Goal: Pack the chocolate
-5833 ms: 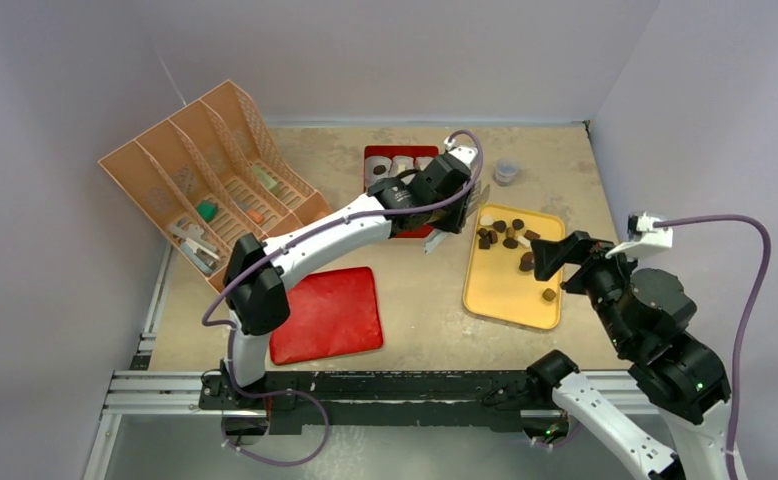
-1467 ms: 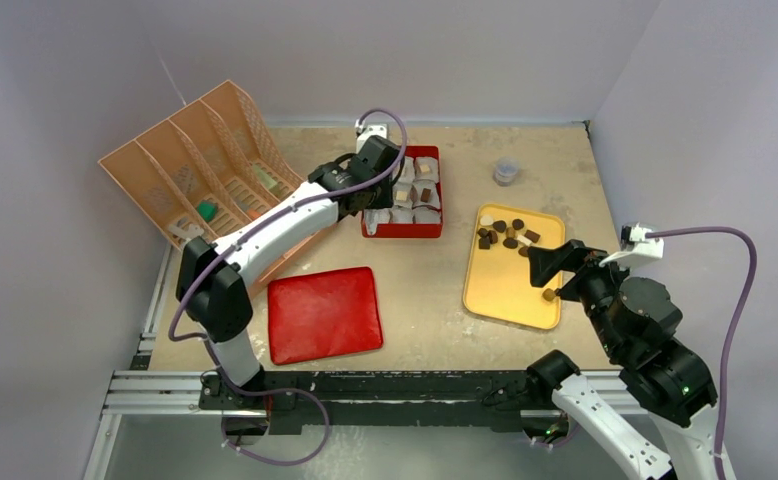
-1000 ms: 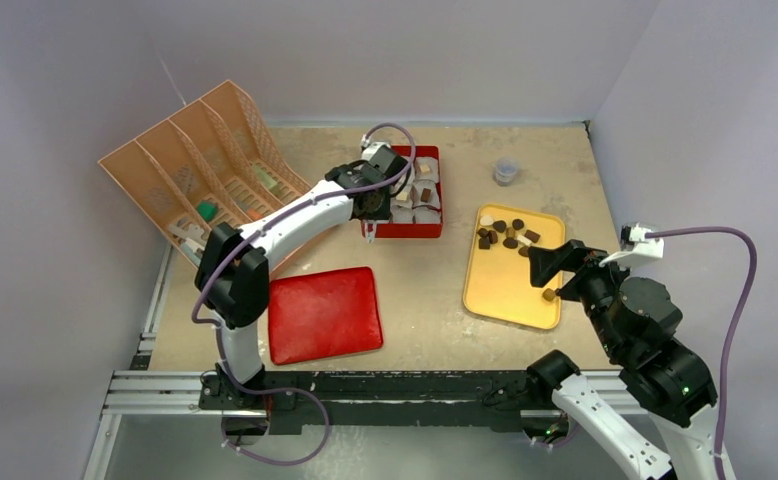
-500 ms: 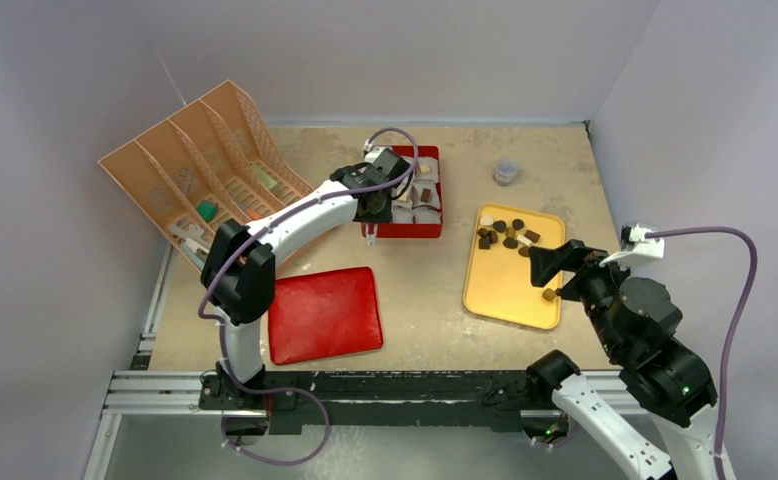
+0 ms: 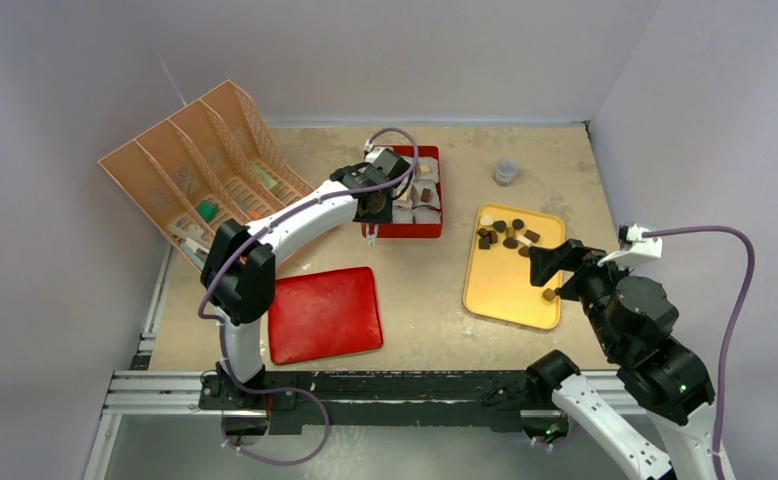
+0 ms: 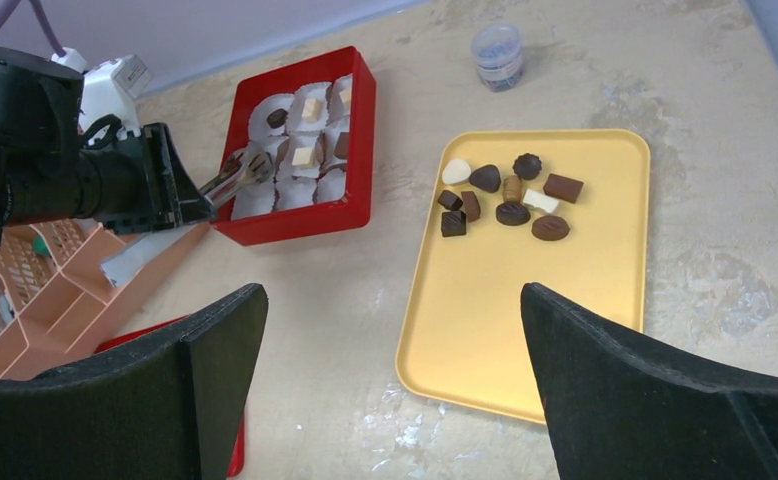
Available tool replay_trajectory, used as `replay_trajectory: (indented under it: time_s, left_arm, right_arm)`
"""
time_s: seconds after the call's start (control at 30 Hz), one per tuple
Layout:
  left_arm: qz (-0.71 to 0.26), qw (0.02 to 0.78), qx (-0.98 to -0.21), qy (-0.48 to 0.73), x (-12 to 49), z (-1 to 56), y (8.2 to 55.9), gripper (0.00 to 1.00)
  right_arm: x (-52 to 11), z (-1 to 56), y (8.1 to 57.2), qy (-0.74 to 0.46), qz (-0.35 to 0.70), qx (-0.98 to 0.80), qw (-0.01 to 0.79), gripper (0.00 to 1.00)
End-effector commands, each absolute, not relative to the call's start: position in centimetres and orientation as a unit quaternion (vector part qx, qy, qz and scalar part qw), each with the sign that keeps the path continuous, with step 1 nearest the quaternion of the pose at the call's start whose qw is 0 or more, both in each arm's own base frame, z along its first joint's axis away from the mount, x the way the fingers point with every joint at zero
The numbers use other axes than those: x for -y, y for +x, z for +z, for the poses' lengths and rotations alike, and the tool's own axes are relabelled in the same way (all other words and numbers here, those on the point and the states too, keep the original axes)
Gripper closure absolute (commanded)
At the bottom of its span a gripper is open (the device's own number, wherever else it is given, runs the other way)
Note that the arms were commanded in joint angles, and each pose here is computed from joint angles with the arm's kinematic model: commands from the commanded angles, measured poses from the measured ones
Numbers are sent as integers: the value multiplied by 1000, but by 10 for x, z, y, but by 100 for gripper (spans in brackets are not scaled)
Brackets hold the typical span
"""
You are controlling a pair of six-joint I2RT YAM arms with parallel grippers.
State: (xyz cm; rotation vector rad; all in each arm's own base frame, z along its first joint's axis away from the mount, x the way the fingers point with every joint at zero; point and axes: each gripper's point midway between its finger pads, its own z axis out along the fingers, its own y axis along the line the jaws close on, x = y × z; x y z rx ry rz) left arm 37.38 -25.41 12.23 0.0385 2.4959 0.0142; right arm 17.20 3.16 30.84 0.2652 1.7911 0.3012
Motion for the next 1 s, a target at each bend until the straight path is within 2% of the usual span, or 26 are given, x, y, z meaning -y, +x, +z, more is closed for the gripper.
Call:
replay_trajectory:
  time_s: [0.0, 0.4, 0.8, 0.97]
  left_arm:
    - [-18, 358, -933, 10, 262, 155, 390, 64]
    - [-39, 385, -922, 13, 263, 183, 390, 62]
    - [-131, 422, -896, 42, 284, 237, 381, 66]
    - [-175, 431, -881, 85, 315, 252, 365, 67]
  right_arm:
    - [-34, 320, 180, 119, 134, -763, 620, 1]
    - [-34, 323, 183, 129, 137, -760, 622, 1]
    - [-36, 327, 183, 127, 144, -756, 626, 1]
    - [-35, 332, 182, 125, 142, -753, 630, 1]
